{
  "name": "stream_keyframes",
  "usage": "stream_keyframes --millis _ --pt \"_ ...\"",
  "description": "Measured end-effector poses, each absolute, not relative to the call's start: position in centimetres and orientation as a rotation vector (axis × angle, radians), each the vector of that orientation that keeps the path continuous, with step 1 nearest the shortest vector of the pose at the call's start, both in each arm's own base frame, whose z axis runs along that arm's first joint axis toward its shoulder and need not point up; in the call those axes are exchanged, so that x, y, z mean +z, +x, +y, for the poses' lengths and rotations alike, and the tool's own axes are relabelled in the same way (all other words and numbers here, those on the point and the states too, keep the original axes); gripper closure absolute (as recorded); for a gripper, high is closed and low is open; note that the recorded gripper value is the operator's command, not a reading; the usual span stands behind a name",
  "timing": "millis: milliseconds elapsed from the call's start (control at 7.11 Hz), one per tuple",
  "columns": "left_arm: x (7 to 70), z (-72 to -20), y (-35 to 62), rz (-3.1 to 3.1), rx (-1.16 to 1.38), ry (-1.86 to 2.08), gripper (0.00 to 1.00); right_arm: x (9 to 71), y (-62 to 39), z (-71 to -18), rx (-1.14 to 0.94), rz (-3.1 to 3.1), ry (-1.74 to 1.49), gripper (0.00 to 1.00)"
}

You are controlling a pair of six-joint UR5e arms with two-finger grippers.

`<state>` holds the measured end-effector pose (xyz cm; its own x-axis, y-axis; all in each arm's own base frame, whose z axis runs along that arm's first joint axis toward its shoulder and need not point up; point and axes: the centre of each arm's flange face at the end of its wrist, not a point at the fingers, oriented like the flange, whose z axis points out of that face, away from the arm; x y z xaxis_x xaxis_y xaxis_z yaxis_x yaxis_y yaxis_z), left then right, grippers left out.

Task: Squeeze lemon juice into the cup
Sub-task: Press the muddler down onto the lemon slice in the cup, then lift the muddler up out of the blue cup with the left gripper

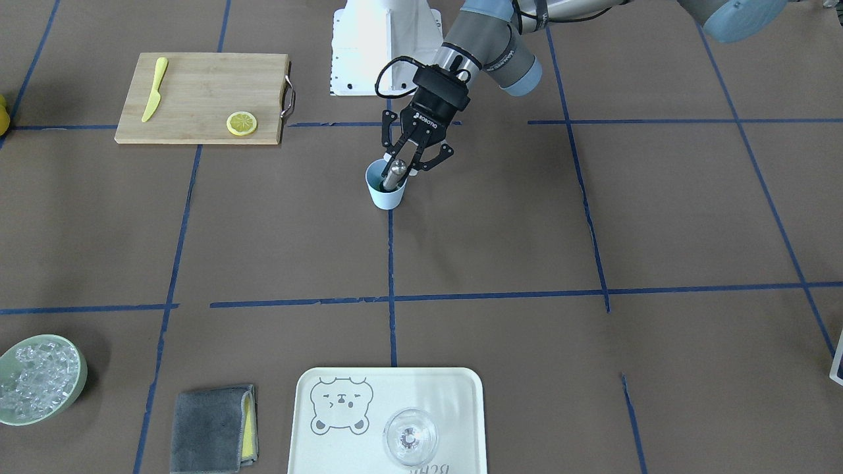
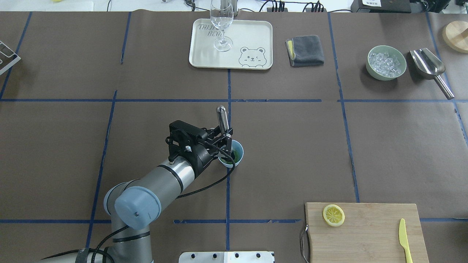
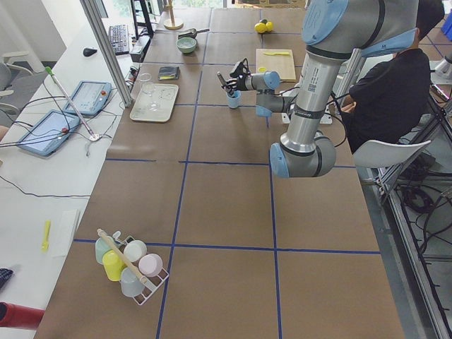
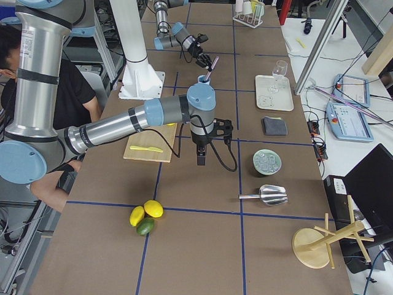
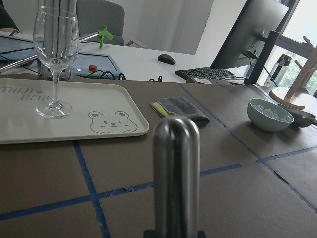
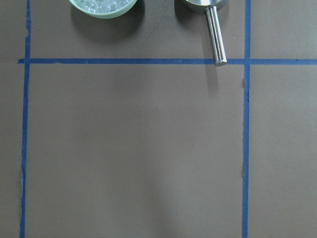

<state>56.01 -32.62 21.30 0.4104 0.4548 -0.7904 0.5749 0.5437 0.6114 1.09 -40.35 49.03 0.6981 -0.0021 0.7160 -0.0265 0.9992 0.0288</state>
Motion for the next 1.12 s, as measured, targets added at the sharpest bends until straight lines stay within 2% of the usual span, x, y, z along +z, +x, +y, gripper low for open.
stream_keyframes --millis 281,562,844,1125 --pt "19.0 -32.6 54.1 1.26 -0.062 1.077 1.0 48.9 1.3 -40.3 0.017 -0.798 0.041 0.0" --pt "16.3 -35.1 49.5 1.282 -0.036 1.149 1.0 48.9 1.5 -40.3 0.021 -0.799 0.044 0.0" --pt "15.9 -39.8 43.5 1.266 0.023 1.144 1.0 48.9 1.6 -40.3 0.025 -0.799 0.047 0.0" --pt "18.6 -45.0 38.6 1.131 0.102 0.951 1.0 48.9 1.7 -40.4 0.027 -0.799 0.049 0.0"
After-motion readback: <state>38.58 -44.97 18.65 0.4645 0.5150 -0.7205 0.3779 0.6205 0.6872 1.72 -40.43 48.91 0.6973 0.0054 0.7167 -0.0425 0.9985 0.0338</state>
